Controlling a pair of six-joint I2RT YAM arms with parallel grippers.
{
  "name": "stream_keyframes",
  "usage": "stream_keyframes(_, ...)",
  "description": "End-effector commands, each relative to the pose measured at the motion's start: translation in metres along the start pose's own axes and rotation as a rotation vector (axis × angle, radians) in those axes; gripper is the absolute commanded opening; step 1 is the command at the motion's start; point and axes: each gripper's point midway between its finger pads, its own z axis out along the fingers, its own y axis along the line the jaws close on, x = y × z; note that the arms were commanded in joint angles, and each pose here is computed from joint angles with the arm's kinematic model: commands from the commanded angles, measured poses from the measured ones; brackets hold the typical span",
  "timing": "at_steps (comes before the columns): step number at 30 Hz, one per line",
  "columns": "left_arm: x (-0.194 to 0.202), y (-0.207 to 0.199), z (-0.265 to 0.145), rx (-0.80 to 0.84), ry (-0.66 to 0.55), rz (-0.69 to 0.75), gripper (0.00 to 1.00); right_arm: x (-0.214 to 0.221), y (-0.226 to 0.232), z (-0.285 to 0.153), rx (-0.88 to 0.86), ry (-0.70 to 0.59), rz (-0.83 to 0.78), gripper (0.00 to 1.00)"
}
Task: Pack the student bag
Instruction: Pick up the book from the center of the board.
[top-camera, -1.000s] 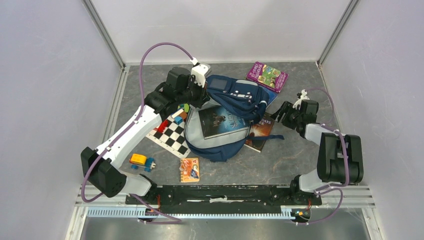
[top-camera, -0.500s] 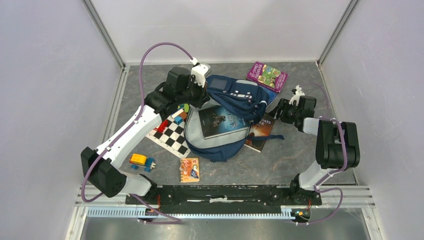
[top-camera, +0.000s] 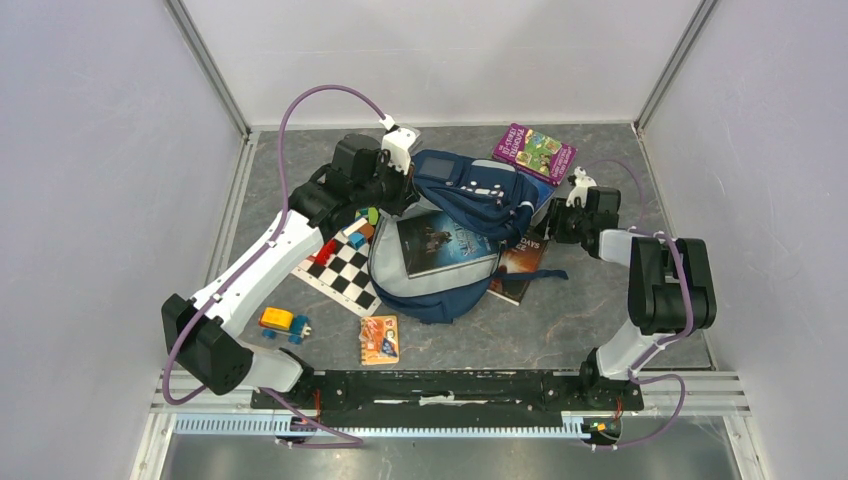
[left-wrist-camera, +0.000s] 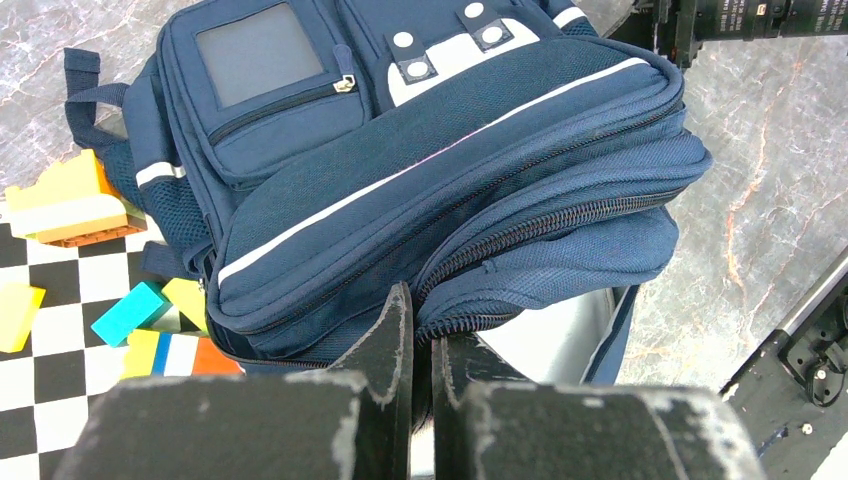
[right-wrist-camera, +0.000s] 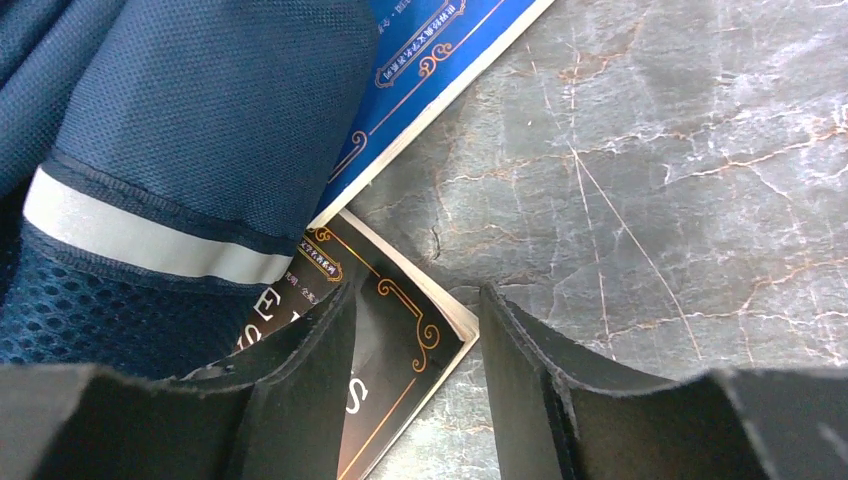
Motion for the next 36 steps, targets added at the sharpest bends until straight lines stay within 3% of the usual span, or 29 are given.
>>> stream_keyframes(1,-0.039,0.004,-0.012,-0.013,-0.135,-0.034,0.02,0.018,-0.001,-0.006,0.051,0.083,-0.026,0.55)
stream_keyframes(7,-0.040,0.004,-0.013,-0.011,-0.140,-0.039,0.02,0.038,-0.008,-0.012,0.112,0.126,-0.027,0.53)
stream_keyframes(11,-0.039,0.004,-0.011,-0.008,-0.137,-0.043,0.02,0.041,0.002,-0.014,0.110,0.114,-0.037,0.37)
stream_keyframes(15,-0.038,0.005,-0.011,-0.011,-0.135,-0.044,0.02,0.033,0.007,-0.020,0.113,0.072,-0.009,0.08)
stream_keyframes(17,-0.038,0.005,-0.011,-0.011,-0.135,-0.044,0.02,0.024,0.012,-0.026,0.108,0.031,0.014,0.00)
stream_keyframes(26,-0.039,0.006,-0.012,-0.015,-0.138,-0.042,0.02,0.019,0.014,-0.045,0.133,-0.012,0.012,0.00)
stream_keyframes(36,-0.040,0.006,-0.013,-0.015,-0.142,-0.044,0.02,0.042,0.042,-0.050,-0.026,0.029,0.059,0.03)
